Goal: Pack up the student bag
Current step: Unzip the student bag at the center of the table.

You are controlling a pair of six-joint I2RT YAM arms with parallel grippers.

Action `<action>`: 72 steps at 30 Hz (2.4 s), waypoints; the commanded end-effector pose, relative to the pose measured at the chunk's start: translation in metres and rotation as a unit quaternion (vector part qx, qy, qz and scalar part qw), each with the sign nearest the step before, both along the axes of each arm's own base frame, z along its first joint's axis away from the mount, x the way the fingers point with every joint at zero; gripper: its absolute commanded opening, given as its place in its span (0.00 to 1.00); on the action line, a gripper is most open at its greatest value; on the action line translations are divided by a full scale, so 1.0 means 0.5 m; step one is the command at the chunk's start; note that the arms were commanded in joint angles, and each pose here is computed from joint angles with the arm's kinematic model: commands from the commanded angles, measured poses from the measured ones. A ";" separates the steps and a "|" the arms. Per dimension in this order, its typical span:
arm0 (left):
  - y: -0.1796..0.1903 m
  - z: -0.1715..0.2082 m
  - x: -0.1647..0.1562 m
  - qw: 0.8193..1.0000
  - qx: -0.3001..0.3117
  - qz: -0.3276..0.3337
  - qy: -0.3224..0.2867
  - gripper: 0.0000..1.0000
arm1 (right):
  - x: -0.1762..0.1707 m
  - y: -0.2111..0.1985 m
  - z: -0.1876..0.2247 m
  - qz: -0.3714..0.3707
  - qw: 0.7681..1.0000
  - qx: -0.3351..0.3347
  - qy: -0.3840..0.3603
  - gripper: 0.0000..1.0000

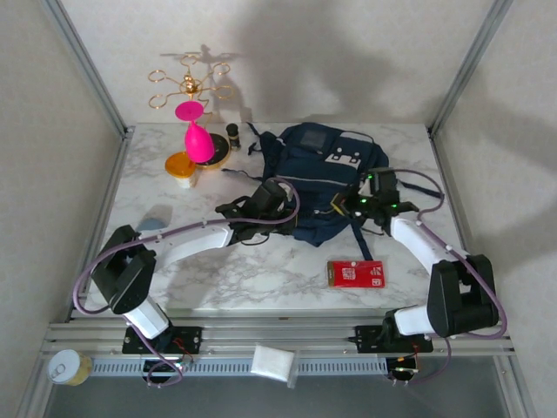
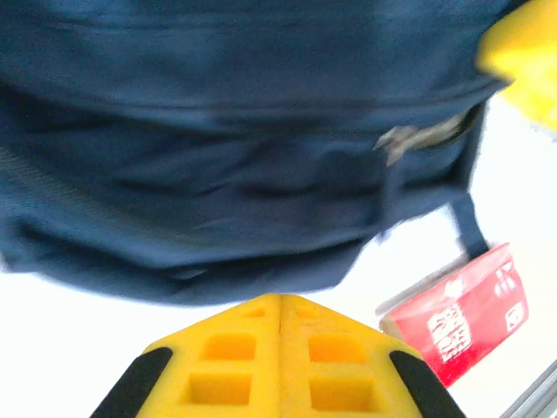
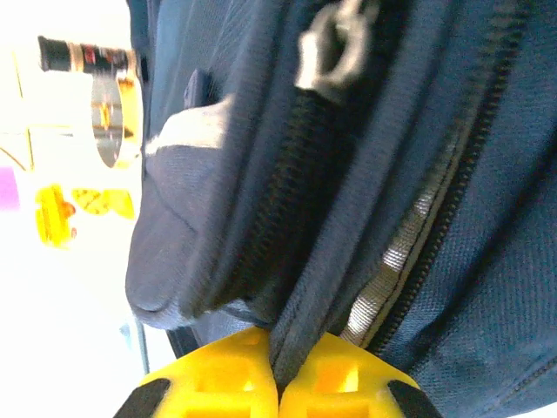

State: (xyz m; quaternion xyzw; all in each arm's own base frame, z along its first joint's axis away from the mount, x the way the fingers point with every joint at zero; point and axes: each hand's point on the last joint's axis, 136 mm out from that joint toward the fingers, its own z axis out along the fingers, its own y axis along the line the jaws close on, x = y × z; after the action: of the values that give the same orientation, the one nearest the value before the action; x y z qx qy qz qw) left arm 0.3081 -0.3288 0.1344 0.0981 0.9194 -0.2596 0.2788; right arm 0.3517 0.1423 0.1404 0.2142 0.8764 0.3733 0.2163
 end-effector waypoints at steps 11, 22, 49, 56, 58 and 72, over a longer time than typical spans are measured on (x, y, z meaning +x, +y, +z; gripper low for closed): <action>-0.094 0.030 -0.027 0.999 -0.020 -0.043 -0.019 0.00 | 0.040 -0.060 0.079 0.034 0.997 0.039 -0.058 0.00; -0.234 0.051 0.008 0.994 0.000 -0.089 -0.057 0.29 | 0.033 -0.052 0.113 0.023 0.995 0.074 -0.068 0.00; -0.221 0.016 0.107 0.998 0.027 0.003 -0.062 0.00 | 0.040 -0.076 0.100 0.011 0.995 0.080 -0.061 0.00; -0.134 0.023 0.068 0.998 0.020 -0.009 -0.057 0.00 | 0.043 -0.118 0.136 0.005 0.990 0.126 -0.061 0.00; -0.107 0.003 0.060 0.999 0.033 -0.013 -0.039 0.00 | 0.049 -0.144 0.143 -0.008 0.991 0.120 -0.063 0.00; -0.196 0.067 0.024 0.995 -0.064 -0.058 -0.056 0.00 | 0.029 -0.068 0.089 -0.063 0.995 0.074 -0.035 0.67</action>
State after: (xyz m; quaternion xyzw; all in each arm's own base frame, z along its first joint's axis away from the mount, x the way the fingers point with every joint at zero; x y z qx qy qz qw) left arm 0.3283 -0.4019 0.1381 0.1342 0.8992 -0.2776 0.3106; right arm 0.3643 0.1066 0.1819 0.2428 0.8344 0.4422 0.2218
